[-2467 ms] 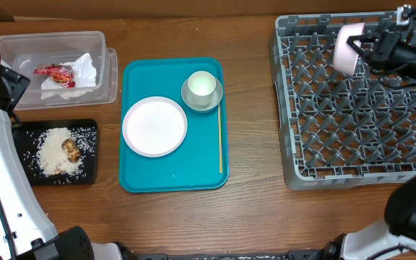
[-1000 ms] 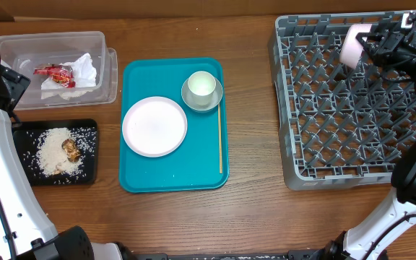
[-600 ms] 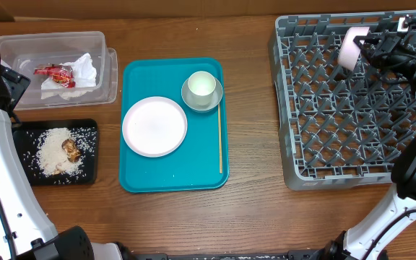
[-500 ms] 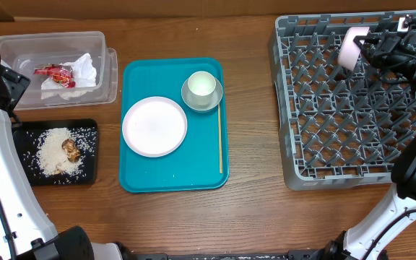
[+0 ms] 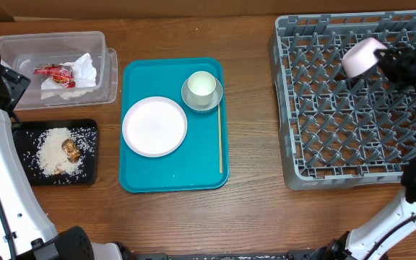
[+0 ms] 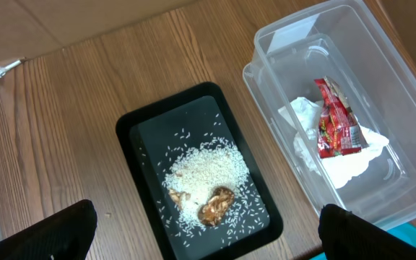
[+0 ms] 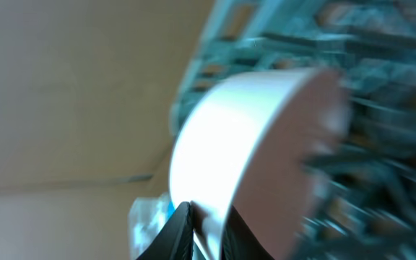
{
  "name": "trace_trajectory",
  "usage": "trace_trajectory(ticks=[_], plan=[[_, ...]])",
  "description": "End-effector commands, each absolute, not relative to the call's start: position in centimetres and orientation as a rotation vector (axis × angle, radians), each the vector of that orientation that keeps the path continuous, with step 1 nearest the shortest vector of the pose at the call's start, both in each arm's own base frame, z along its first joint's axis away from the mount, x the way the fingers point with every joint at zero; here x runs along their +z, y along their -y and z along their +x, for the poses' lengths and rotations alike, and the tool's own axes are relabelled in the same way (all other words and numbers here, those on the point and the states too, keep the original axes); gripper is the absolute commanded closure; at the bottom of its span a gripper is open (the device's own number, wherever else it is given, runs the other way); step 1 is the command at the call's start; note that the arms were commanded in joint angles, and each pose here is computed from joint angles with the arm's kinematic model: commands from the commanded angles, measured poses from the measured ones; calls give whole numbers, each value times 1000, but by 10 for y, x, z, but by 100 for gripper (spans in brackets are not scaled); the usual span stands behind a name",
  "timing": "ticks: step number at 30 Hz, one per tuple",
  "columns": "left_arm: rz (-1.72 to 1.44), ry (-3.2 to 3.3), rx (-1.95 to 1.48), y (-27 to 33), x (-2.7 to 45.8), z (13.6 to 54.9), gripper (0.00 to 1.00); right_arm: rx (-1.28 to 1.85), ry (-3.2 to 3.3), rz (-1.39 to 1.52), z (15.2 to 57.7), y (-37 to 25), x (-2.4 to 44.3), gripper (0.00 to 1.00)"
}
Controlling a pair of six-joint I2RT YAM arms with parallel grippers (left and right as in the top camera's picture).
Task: Sort waste into correct bins and load items into the dishwasher
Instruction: 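Carry the small plate into the dish rack and release it, then move the right gripper to the white cup and grasp it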
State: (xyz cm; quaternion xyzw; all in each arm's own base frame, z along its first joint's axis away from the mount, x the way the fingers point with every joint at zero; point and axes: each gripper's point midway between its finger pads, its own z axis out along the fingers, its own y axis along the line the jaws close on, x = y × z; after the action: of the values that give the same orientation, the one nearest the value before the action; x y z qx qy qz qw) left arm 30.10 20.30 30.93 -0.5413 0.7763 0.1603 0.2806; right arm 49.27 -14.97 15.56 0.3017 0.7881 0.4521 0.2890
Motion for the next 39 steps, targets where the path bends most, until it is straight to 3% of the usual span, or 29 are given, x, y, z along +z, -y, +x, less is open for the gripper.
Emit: trace_trajectory(ticks=[1, 9, 18, 28, 34, 39], plan=[[-1465, -2074, 424, -203, 308, 302, 0, 771, -2130, 915, 476, 198, 178, 87], [-1465, -2074, 423, -203, 308, 302, 0, 420, -2072, 1109, 436, 221, 235, 86], [-1465, -2075, 423, -203, 308, 302, 0, 465, -2055, 823, 458, 134, 297, 82], [-1465, -2074, 423, -203, 308, 302, 0, 510, -2244, 394, 487, -22, 276, 71], [-1464, -2075, 423, -203, 308, 302, 0, 445, -2317, 151, 487, -120, 252, 45], [-1464, -2075, 423, -203, 308, 302, 0, 433, -2367, -54, 477, -196, 221, 38]])
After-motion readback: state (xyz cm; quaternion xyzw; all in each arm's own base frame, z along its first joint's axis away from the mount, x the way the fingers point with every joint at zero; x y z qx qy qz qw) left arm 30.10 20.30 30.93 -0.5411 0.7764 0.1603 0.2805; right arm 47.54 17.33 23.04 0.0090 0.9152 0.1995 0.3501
